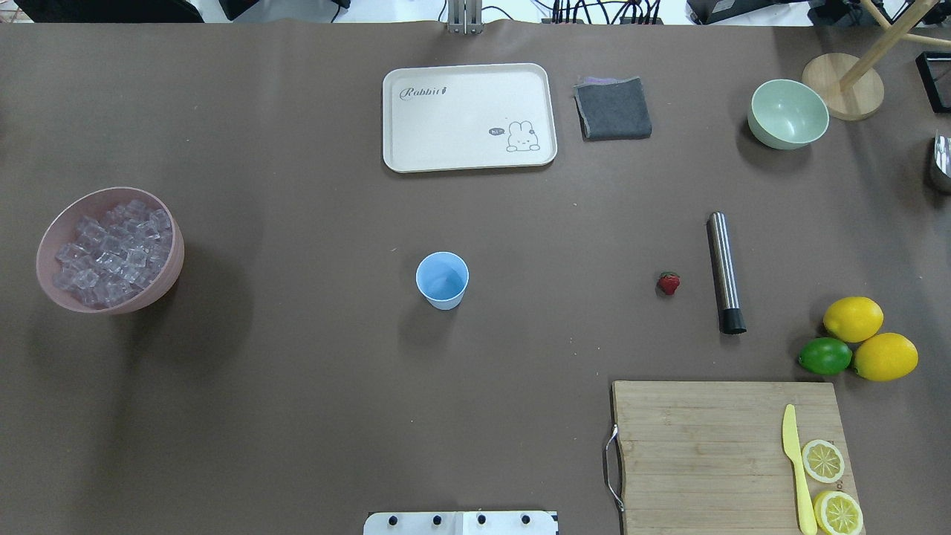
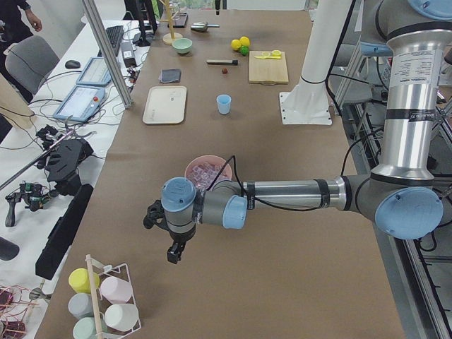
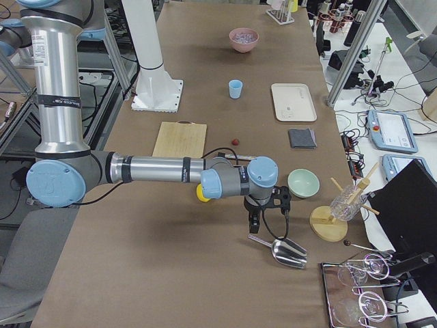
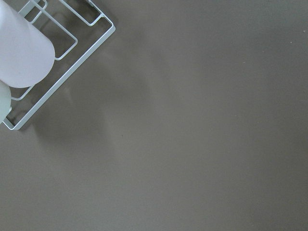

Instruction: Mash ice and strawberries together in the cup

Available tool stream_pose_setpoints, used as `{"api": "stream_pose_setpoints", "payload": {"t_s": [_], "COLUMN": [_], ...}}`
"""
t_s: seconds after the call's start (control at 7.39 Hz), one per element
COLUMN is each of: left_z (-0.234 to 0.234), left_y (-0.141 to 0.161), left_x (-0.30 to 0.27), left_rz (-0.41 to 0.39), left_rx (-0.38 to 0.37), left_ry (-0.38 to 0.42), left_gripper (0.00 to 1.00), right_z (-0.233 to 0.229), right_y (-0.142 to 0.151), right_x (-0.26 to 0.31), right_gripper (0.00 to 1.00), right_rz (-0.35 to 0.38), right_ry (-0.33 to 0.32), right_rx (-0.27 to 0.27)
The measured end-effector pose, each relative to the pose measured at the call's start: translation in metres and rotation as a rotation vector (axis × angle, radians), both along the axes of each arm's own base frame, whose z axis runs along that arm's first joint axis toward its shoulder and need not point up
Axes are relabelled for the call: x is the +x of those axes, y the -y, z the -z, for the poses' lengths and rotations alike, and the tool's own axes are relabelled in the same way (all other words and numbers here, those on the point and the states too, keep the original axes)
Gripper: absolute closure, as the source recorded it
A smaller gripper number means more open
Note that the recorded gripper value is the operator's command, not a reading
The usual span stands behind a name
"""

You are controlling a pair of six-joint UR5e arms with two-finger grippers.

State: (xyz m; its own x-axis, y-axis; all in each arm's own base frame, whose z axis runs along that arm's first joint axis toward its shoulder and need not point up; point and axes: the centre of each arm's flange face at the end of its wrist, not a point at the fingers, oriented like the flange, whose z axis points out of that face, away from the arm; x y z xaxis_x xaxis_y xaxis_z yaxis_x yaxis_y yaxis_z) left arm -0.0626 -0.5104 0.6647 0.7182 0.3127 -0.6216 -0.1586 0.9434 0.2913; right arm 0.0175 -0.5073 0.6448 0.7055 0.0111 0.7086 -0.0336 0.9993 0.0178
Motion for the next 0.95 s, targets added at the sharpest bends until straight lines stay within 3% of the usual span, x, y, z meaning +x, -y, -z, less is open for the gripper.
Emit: {"api": "stream_pose_setpoints", "payload": {"t_s": [0.41, 0.95], "left_z": [0.003, 0.033], "left_y": [-0.003, 0.002], "left_x": [0.004, 0.02], "left_rz": [-0.007, -0.028], "left_rx": [0.003, 0.042], "left_ry": [-0.002, -0.033], "left_gripper": [0.03, 0.03], "right_z": [0.005, 0.009], "right_y": [-0.012, -0.019], "right_x": [-0.002, -0.008], "right_gripper": [0.0, 0.0], "right_rz": [0.007, 0.021], "right_ry": [0.047, 0.062], "right_rx": [0.004, 0.015]}}
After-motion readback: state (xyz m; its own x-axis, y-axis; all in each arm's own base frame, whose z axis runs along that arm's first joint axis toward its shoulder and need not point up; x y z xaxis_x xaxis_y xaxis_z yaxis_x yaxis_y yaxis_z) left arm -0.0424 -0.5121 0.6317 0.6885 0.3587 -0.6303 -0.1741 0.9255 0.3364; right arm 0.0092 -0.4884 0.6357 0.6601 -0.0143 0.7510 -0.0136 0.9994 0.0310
